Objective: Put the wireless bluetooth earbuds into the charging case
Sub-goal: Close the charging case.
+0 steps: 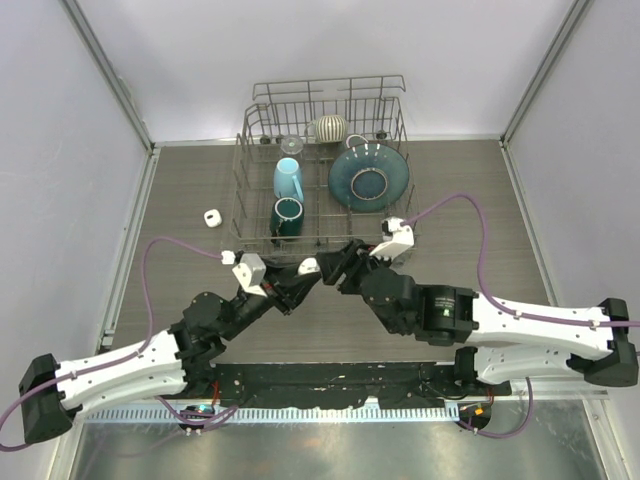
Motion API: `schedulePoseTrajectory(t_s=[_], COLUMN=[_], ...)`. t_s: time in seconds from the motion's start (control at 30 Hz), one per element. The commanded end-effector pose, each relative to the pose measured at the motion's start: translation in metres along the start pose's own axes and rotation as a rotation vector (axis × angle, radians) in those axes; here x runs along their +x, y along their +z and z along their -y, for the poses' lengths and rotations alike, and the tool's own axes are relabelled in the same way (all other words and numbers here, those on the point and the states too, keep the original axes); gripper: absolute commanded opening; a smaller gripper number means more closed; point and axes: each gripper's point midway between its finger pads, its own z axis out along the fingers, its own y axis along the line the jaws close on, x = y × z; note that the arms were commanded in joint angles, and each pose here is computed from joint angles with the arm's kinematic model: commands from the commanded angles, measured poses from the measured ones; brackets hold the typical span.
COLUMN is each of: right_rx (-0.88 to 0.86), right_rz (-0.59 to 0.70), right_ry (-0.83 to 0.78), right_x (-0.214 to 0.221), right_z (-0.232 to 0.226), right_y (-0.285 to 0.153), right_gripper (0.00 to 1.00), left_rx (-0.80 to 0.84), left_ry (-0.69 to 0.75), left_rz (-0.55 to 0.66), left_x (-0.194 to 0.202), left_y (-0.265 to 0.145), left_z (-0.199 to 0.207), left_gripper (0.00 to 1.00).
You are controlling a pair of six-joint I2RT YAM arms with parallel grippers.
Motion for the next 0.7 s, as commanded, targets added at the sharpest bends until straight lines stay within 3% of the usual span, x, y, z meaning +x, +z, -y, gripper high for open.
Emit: schedulePoseTrajectory(t_s=[0.0, 0.2, 0.4, 0.6, 0.67], right_rx=[0.031, 0.110, 0.139, 0.152, 0.153], right_rz=[-0.047, 0.027, 0.046, 0.036, 0.026], right_ry=[-0.085, -0.015, 0.007, 0.002, -0.001], right_x=[0.009, -0.025, -0.033, -0.032, -0.029], right_z=[0.036, 0.079, 0.103, 0.108, 0.109], right_y=[-0.026, -0.040, -0.046, -0.044, -0.043], right_gripper=[0.60, 0.67, 0.70, 0.73, 0.73], left_rx=[-0.046, -0.076, -0.117, -0.158, -0.146], left_ry=[-0.094, -0.254, -0.319, -0.386, -0.403], left_rz=[0.182, -0.103, -0.309, -0.446, -0.524], left_x=[-0.038, 0.076, 0.146, 0.180, 0.192], left_y=[-0.011, -0.044, -0.062, -0.055, -0.050], left_z=[-0.010, -0.019, -0.022, -0.018, -0.011], left_gripper=[0.00, 0.00, 0.02, 0.19, 0.42])
